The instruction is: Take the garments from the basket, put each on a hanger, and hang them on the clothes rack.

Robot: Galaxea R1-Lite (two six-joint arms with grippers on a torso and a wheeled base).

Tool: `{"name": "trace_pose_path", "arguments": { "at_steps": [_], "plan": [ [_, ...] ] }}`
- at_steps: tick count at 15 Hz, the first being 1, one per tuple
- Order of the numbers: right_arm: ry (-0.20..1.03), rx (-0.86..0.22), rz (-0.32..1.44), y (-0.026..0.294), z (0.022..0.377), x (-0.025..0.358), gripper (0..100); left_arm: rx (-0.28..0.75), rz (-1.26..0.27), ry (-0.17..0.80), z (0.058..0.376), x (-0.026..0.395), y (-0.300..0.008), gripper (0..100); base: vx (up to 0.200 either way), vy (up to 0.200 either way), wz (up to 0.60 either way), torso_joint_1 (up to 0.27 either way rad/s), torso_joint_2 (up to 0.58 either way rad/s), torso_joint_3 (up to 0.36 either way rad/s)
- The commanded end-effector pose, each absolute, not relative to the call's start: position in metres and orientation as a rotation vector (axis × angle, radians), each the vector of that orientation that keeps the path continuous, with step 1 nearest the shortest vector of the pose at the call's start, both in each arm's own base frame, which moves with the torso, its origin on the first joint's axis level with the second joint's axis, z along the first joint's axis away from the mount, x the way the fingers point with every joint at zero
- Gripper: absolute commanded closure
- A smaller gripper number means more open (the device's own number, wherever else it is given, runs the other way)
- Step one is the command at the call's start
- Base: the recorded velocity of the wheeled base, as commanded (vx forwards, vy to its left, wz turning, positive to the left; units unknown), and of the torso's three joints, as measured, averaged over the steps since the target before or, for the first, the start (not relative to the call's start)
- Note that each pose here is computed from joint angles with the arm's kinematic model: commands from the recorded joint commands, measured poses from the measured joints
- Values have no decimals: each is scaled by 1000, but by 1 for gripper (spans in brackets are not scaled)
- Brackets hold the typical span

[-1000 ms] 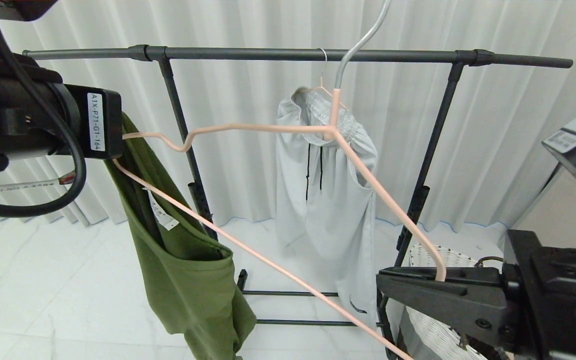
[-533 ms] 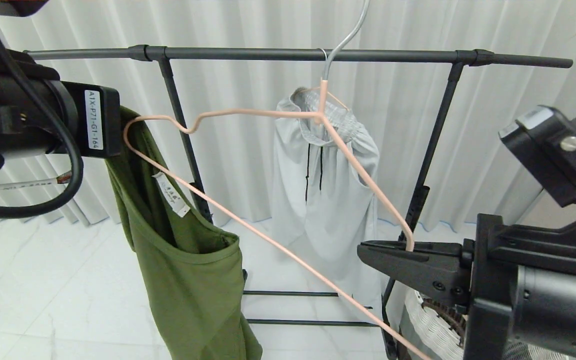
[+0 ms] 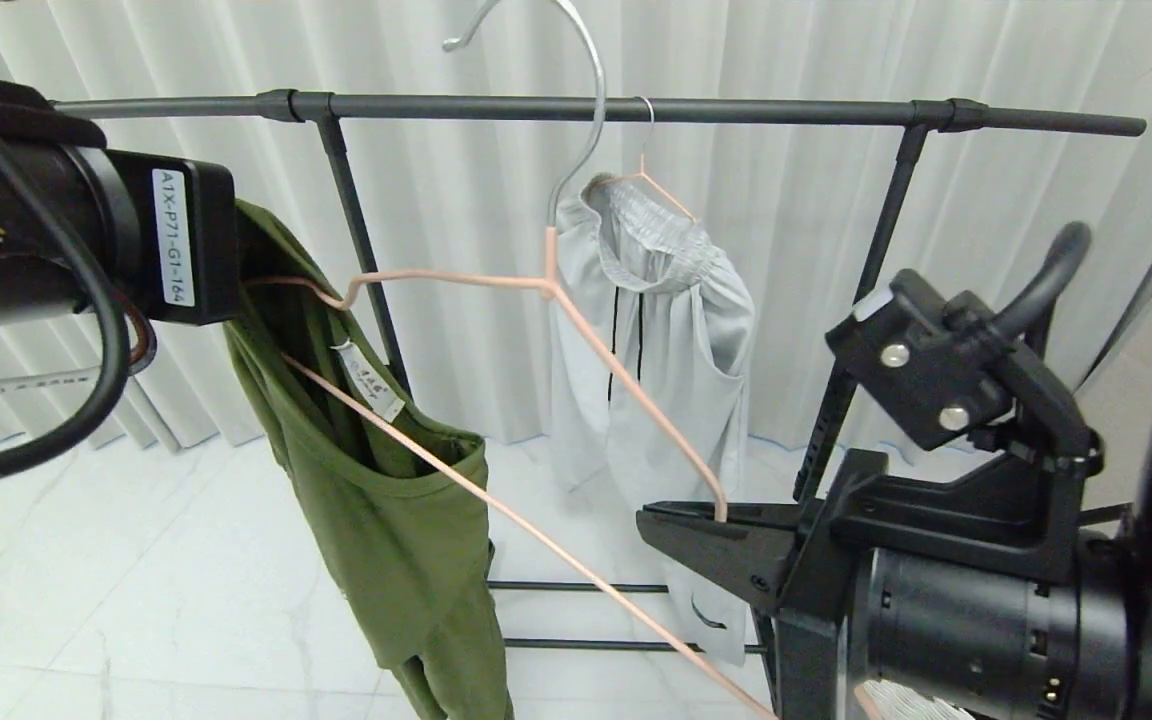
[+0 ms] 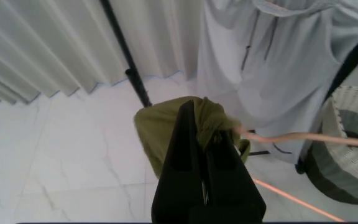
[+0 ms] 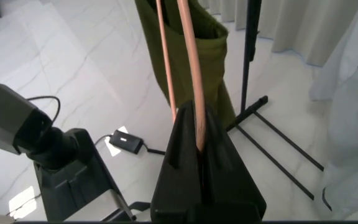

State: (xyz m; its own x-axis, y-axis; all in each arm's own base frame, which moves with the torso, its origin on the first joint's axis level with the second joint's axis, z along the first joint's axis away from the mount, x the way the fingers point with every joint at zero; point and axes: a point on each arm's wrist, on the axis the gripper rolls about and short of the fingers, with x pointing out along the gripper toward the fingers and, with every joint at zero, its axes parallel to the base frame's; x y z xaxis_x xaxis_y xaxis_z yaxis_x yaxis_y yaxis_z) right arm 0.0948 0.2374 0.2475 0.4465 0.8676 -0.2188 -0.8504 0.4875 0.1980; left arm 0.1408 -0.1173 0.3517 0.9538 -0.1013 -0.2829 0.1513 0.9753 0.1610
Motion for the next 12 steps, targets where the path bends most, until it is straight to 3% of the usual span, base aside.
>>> {"name": "trace_pose_path", "arguments": {
  "at_steps": [1, 12],
  "plan": [
    [339, 38, 1062, 248, 237, 98, 100, 185, -192, 266, 353, 131, -124, 100, 0, 0, 0, 0, 0, 0],
    [319, 56, 1059, 295, 231, 117, 100, 171, -451, 231, 359, 94, -153, 100, 0, 0, 0, 0, 0, 0]
  ]
}}
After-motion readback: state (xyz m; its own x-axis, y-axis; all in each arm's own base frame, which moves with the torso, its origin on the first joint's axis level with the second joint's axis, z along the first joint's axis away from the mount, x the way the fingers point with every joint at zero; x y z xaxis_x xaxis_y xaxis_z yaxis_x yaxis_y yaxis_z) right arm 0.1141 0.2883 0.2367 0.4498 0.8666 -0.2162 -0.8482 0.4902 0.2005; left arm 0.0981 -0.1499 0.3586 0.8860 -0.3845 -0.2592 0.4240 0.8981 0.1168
